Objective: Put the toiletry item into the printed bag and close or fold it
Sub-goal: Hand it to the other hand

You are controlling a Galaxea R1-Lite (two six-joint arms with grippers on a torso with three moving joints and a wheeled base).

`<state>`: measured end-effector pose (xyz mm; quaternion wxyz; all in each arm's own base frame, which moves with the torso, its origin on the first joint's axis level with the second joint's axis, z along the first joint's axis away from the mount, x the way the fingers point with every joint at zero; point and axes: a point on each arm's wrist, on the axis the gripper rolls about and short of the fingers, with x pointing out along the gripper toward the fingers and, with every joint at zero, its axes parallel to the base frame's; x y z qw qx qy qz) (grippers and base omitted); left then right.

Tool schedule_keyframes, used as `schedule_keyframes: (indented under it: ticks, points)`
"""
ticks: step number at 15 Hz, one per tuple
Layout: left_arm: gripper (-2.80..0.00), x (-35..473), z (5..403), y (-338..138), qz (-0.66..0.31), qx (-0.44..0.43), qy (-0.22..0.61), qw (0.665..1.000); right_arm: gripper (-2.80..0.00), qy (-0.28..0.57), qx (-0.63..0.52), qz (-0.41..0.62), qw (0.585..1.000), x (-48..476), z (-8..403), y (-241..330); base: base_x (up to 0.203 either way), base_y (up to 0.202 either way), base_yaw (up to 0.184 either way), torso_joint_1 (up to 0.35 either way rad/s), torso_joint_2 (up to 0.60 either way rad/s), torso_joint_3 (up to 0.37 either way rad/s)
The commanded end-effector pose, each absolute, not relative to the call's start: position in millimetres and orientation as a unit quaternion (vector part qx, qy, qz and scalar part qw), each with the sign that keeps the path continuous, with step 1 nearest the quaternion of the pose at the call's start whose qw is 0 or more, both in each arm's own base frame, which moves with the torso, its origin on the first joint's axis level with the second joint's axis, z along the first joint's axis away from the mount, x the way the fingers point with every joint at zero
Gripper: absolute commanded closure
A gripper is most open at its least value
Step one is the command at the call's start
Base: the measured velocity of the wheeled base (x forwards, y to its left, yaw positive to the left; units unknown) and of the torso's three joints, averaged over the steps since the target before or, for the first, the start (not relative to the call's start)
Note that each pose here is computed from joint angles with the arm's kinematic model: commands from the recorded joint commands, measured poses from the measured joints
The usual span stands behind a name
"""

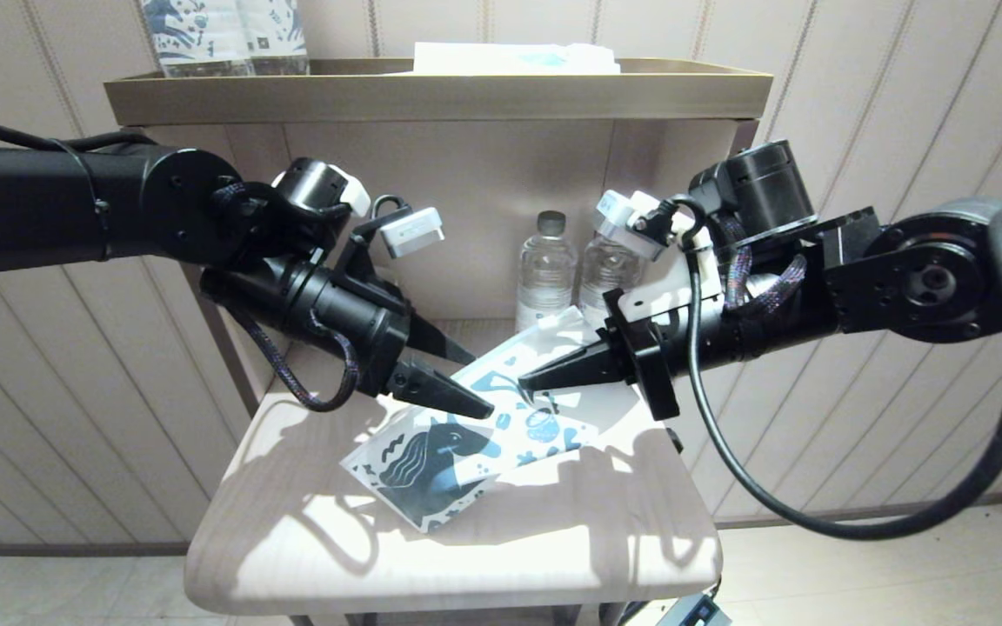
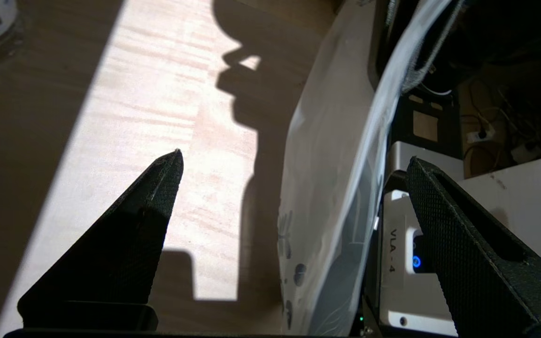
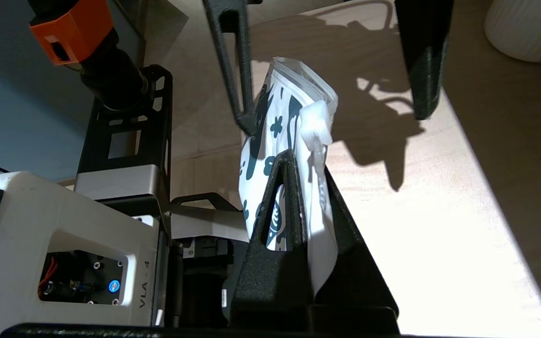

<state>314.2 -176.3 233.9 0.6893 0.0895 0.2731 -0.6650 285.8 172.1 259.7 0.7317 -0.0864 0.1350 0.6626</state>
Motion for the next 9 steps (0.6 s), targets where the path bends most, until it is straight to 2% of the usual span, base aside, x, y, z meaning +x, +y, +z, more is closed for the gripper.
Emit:
schedule_keyframes:
  ticks: [1,2,9]
  points:
    - [-2.80,312.9,234.0,-172.6,-0.664,0.087,0.274,0.690,0.00,0.133,-0.086,0.661,0.733,285.5,261.5,168.9,0.000,0.000,0.000,0.000,0.00,0.000]
    - [0.00,312.8,234.1,-172.6,-0.664,0.087,0.274,0.690,0.00,0.133,-0.086,0.661,0.733,285.5,261.5,169.0,0.000,0.000,0.000,0.000,0.00,0.000]
    - [0.00,312.7,234.2,-173.2,-0.666,0.087,0.272,0.689,0.00,0.133,-0.086,0.662,0.732,285.4,260.7,168.9,0.000,0.000,0.000,0.000,0.00,0.000]
